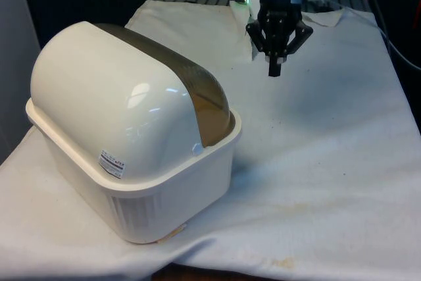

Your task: Open the lid, then close it.

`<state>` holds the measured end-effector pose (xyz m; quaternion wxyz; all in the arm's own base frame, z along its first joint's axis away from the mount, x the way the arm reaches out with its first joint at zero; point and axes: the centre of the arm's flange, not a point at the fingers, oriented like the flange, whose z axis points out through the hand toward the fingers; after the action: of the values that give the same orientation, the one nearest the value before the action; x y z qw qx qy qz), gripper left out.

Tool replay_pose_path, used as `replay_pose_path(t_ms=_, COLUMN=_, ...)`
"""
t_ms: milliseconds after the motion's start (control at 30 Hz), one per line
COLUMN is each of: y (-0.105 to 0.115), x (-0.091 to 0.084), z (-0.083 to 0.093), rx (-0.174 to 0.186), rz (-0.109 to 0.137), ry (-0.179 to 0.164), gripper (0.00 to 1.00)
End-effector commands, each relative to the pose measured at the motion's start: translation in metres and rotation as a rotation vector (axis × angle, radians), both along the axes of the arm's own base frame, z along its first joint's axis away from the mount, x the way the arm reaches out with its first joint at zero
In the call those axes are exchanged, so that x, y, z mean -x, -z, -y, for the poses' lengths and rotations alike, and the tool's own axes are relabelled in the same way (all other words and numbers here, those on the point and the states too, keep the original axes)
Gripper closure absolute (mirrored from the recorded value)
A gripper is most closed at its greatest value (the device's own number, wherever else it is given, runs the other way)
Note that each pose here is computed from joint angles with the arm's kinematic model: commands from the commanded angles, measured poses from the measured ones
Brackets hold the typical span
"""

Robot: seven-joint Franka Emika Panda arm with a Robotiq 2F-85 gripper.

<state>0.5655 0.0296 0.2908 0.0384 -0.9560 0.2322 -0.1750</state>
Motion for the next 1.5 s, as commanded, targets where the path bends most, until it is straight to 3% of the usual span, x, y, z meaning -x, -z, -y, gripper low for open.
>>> replay_pose_path(t_ms=0, y=0.0, x=0.002, z=0.002, rx=0.011, rz=0.005, ry=-0.002, gripper=1.0)
replay_pose_path(t_ms=233, y=0.0, x=0.009, z=0.014, rx=0.044, rz=0.025, ry=-0.013, gripper=1.0)
replay_pose_path(t_ms=267, y=0.001, x=0.009, z=0.007, rx=0.026, rz=0.011, ry=-0.02, gripper=1.0)
replay_pose_path(t_ms=300, y=0.001, x=0.01, z=0.016, rx=0.048, rz=0.026, ry=-0.013, gripper=1.0)
replay_pose_path(t_ms=500, y=0.001, x=0.012, z=0.027, rx=0.073, rz=0.039, ry=-0.014, gripper=1.0)
replay_pose_path(t_ms=533, y=0.002, x=0.013, z=0.018, rx=0.053, rz=0.024, ry=-0.025, gripper=1.0)
replay_pose_path(t_ms=567, y=0.001, x=0.012, z=0.029, rx=0.079, rz=0.043, ry=-0.013, gripper=1.0)
replay_pose_path(t_ms=600, y=0.002, x=0.012, z=0.03, rx=0.082, rz=0.044, ry=-0.012, gripper=1.0)
replay_pose_path(t_ms=800, y=0.0, x=0.01, z=0.035, rx=0.098, rz=0.053, ry=-0.005, gripper=1.0)
replay_pose_path(t_ms=833, y=0.001, x=0.013, z=0.025, rx=0.077, rz=0.04, ry=-0.016, gripper=1.0)
replay_pose_path(t_ms=867, y=0.0, x=0.01, z=0.035, rx=0.1, rz=0.055, ry=-0.003, gripper=1.0)
replay_pose_path(t_ms=1100, y=-0.001, x=0.008, z=0.039, rx=0.119, rz=0.064, ry=0.018, gripper=1.0)
replay_pose_path(t_ms=1133, y=0.0, x=0.012, z=0.03, rx=0.099, rz=0.047, ry=0.004, gripper=1.0)
replay_pose_path(t_ms=1167, y=-0.001, x=0.008, z=0.04, rx=0.121, rz=0.064, ry=0.021, gripper=1.0)
replay_pose_path(t_ms=1400, y=0.002, x=0.008, z=0.04, rx=0.119, rz=0.059, ry=0.053, gripper=1.0)
replay_pose_path(t_ms=1433, y=0.004, x=0.012, z=0.033, rx=0.103, rz=0.046, ry=0.04, gripper=1.0)
replay_pose_path(t_ms=1467, y=0.002, x=0.008, z=0.04, rx=0.118, rz=0.06, ry=0.058, gripper=1.0)
